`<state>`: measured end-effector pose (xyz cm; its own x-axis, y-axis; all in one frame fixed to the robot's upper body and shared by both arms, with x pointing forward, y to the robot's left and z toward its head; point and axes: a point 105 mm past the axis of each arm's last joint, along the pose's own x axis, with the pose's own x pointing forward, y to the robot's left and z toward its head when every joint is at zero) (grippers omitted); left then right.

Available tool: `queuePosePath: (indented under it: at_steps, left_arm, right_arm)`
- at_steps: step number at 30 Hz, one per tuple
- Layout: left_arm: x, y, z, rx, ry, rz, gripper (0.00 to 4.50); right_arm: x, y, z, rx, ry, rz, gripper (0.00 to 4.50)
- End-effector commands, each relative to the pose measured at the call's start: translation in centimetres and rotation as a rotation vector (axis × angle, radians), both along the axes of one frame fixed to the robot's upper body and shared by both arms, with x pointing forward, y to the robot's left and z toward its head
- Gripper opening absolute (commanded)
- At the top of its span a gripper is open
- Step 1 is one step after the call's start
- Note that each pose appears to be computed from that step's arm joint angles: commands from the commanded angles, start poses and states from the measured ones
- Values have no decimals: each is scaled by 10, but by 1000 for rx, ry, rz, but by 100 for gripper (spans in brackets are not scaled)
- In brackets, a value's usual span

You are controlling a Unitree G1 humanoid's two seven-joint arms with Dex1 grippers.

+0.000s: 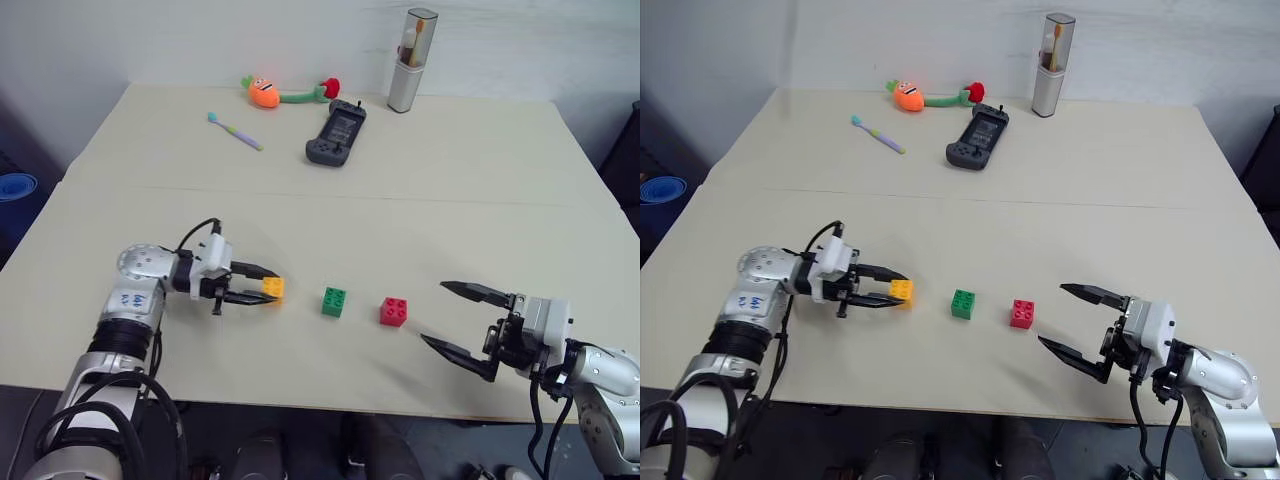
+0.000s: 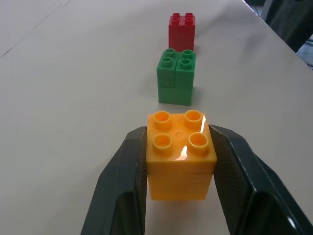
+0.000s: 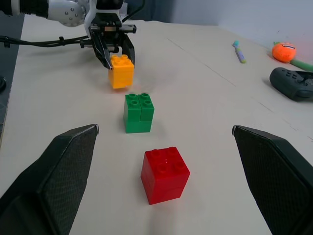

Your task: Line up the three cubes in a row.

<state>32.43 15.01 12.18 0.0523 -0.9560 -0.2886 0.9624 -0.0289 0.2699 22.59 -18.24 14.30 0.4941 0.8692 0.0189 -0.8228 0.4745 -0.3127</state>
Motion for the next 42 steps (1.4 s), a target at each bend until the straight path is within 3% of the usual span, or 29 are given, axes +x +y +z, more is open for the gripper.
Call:
queuePosePath:
  at_steps: [1,14,16,25,31,37,42]
  left_arm:
    - [-1,0,3,17,-11,-67,147]
    - [-8,13,-10,84,59,-63,147]
    - [-8,14,-11,88,77,-59,219]
    - [-8,33,13,69,-35,6,448]
    - [-44,105,21,158,24,209,448]
    - [-84,140,7,209,80,412,448]
    - [-91,147,2,201,57,502,448]
  right_arm:
    - [-5,0,13,3,-53,-8,450]
    - [-3,-1,14,3,-60,-23,450]
    - [-2,-1,15,4,-61,-21,450]
    - [-5,-6,15,-12,-43,0,450]
    - [-7,-21,22,-143,19,64,450]
    - [9,-47,15,-298,63,58,450]
    - [13,-57,10,-327,70,90,450]
